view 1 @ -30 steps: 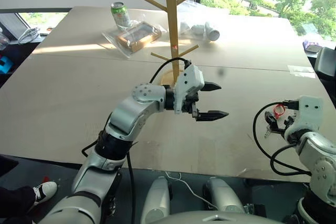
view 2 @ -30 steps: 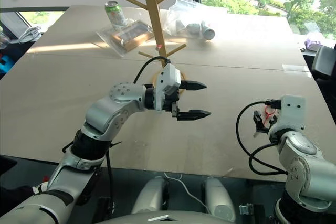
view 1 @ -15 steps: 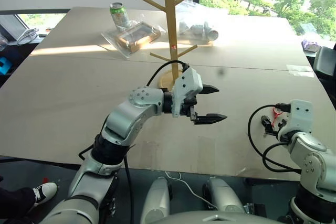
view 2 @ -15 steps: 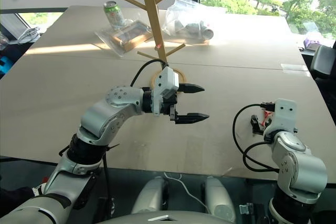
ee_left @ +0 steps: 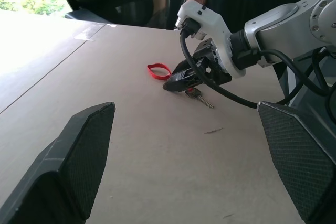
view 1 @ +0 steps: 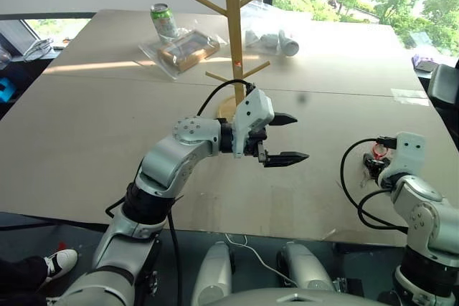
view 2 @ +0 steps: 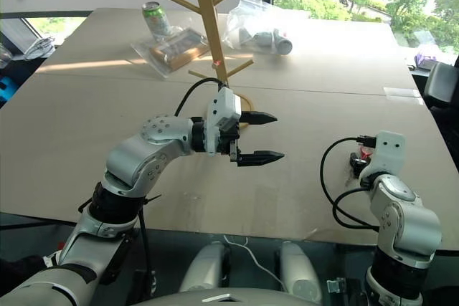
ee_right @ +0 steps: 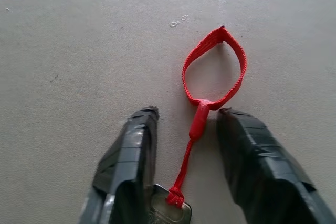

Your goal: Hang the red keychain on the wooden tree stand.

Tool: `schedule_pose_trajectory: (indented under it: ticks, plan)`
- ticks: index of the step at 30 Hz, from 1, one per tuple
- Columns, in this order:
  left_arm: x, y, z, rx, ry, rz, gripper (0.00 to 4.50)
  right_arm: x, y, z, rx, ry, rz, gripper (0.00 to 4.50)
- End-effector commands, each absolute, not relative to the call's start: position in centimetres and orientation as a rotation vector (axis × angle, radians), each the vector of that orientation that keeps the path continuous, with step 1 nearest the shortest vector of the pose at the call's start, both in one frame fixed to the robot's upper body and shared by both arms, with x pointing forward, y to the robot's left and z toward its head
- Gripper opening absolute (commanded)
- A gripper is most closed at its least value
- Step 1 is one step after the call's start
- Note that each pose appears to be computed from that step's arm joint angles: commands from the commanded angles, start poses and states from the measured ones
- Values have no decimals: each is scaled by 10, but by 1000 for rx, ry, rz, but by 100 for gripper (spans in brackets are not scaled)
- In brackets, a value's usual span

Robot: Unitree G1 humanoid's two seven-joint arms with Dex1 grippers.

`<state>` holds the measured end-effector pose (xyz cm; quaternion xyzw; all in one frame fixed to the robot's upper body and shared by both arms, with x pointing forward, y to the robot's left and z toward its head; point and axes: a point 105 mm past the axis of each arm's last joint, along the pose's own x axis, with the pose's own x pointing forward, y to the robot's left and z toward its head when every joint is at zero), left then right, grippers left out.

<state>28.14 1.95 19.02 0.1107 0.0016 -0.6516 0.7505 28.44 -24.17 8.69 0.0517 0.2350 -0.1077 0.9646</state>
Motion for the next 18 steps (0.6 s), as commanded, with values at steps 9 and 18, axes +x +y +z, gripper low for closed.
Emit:
schedule_pose_trajectory:
  ticks: [9, 18]
  plan:
    - [267, 19, 205, 229, -47, -1454, 450, 280, -240, 81, 106, 514, -205, 7]
    - [263, 47, 217, 124, -115, -1349, 450, 277, -197, 131, -100, 278, 224, 7]
